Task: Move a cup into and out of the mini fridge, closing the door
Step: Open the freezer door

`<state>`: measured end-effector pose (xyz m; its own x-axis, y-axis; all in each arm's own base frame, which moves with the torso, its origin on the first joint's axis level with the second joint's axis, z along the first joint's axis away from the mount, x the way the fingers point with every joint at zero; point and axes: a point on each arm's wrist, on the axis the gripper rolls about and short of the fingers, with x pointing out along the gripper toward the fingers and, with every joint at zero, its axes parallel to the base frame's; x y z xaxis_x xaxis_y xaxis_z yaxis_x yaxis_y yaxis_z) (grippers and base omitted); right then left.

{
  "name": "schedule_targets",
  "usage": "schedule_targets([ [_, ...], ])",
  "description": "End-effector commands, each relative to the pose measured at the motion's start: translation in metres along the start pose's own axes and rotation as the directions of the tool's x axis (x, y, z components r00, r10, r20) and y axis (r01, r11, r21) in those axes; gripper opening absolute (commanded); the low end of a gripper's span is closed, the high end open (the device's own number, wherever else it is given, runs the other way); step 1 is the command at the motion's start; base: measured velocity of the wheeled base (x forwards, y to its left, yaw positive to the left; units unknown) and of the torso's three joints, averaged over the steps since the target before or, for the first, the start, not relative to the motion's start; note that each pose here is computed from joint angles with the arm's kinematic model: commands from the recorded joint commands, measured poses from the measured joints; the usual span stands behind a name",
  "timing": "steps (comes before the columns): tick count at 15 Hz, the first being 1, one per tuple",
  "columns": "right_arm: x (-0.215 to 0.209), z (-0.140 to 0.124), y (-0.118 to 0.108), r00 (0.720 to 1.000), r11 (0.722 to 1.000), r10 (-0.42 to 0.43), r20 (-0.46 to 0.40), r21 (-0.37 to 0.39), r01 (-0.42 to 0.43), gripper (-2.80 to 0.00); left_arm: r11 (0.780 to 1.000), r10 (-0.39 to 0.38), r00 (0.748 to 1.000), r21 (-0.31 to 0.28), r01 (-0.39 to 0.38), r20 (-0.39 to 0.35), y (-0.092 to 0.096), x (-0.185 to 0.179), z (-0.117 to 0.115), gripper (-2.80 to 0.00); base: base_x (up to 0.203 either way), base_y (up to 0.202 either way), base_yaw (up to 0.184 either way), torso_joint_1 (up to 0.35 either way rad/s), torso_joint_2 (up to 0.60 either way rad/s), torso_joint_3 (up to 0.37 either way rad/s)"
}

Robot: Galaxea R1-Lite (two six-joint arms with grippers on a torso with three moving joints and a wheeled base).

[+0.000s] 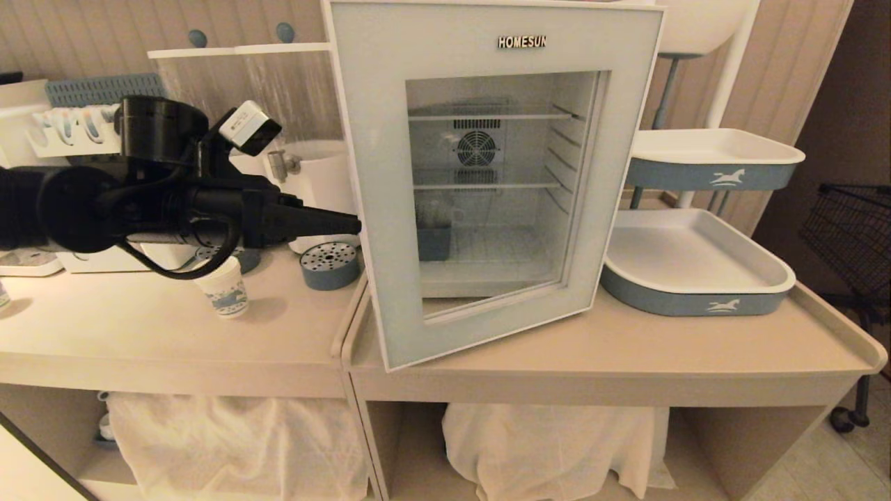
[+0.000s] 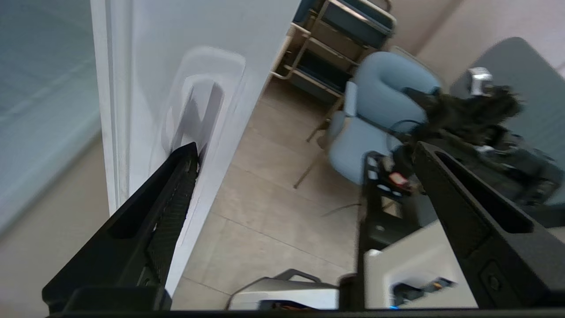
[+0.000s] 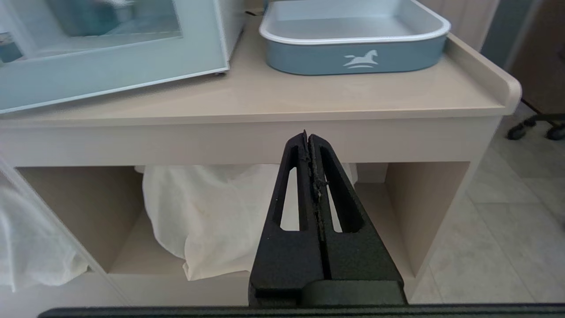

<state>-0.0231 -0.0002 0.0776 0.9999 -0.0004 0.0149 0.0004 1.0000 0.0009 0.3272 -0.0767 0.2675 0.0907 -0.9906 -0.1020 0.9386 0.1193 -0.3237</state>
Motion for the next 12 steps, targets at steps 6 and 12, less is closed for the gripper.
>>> schedule_targets([
  [6, 0.000, 0.000, 0.000, 1.000, 1.000, 0.000, 0.000, -0.002, 0.000, -2.80, 0.981, -0.177, 0.984, 0.080, 0.176, 0.006, -0.187, -0.018, -0.004, 0.00, 0.000, 0.000, 0.000, 0.000, 0.00, 0.000],
  [12, 0.000, 0.000, 0.000, 1.000, 1.000, -0.001, -0.001, -0.001, 0.001, -2.80, 0.994, 0.099, 0.979, 0.018, -0.104, 0.180, -0.276, -0.068, -0.052, 0.00, 0.000, 0.000, 0.000, 0.000, 0.00, 0.000],
])
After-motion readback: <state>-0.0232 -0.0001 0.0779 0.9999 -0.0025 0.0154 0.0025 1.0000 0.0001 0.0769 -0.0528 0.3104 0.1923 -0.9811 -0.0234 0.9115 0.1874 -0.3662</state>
